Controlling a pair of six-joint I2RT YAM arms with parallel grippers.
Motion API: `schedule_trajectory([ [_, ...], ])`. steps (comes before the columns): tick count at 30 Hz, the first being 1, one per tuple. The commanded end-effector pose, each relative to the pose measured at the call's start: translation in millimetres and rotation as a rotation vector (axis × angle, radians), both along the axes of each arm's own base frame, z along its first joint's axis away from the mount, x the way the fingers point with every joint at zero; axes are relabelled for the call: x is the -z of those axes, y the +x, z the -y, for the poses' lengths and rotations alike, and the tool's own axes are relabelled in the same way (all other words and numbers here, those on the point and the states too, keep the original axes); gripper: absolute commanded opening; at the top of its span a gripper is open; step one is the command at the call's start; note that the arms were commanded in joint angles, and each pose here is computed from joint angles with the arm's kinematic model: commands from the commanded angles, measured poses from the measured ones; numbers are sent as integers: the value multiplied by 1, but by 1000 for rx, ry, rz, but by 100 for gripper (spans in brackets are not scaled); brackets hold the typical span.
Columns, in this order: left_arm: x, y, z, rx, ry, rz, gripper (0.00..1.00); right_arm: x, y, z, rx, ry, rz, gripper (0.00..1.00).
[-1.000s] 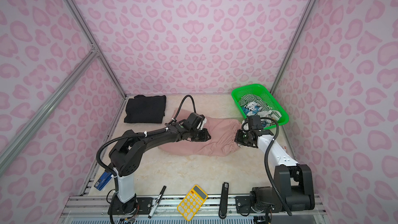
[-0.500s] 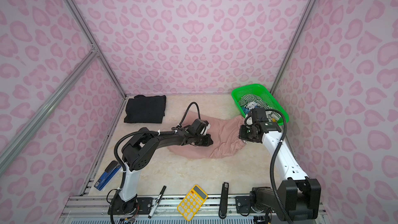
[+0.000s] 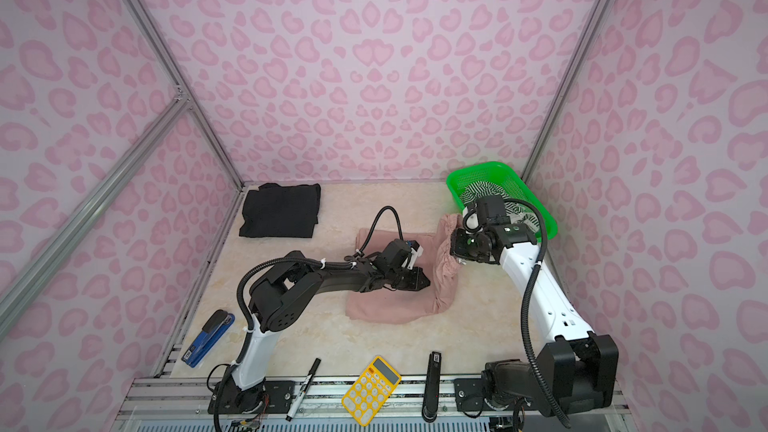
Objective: Fold and stack the mixed laundry pile
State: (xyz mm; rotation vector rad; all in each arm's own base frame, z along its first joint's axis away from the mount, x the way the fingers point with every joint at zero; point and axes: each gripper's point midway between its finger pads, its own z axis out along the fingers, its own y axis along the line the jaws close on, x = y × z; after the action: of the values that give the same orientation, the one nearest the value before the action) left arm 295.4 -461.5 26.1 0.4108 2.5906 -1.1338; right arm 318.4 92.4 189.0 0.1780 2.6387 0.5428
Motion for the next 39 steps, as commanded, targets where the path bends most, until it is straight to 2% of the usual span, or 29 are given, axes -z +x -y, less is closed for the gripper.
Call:
schedule_trajectory([
  [1, -30, 17, -22, -67, -18, 23, 17, -1, 8, -8, -6, -24, 11, 0],
  [6, -51, 32, -90, -177, 24, 15, 17, 1, 12, -15, -23, -114, 5, 0],
  [10, -44, 26, -147, -226, 158, 28, 16, 5, 15, -16, -20, -169, -2, 0],
  [15, -14, 6, -193, -232, 345, 13, 15, 8, 18, -22, -26, -232, -6, 0],
  [17, -3, -1, -199, -227, 363, -1, 15, 8, 21, -26, -31, -267, -5, 0],
  [20, 12, -8, -197, -205, 348, -27, 12, 9, 25, -44, -58, -257, -3, 0],
  [31, 46, -15, -188, -205, 276, -75, 12, 34, 49, -163, -205, -114, -11, 0],
  [35, 37, -16, -193, -223, 274, -66, 9, 62, 53, -187, -231, -145, -57, 0],
  [39, 21, -12, -218, -307, 327, -77, 9, 87, 51, -191, -233, -186, -95, 0],
])
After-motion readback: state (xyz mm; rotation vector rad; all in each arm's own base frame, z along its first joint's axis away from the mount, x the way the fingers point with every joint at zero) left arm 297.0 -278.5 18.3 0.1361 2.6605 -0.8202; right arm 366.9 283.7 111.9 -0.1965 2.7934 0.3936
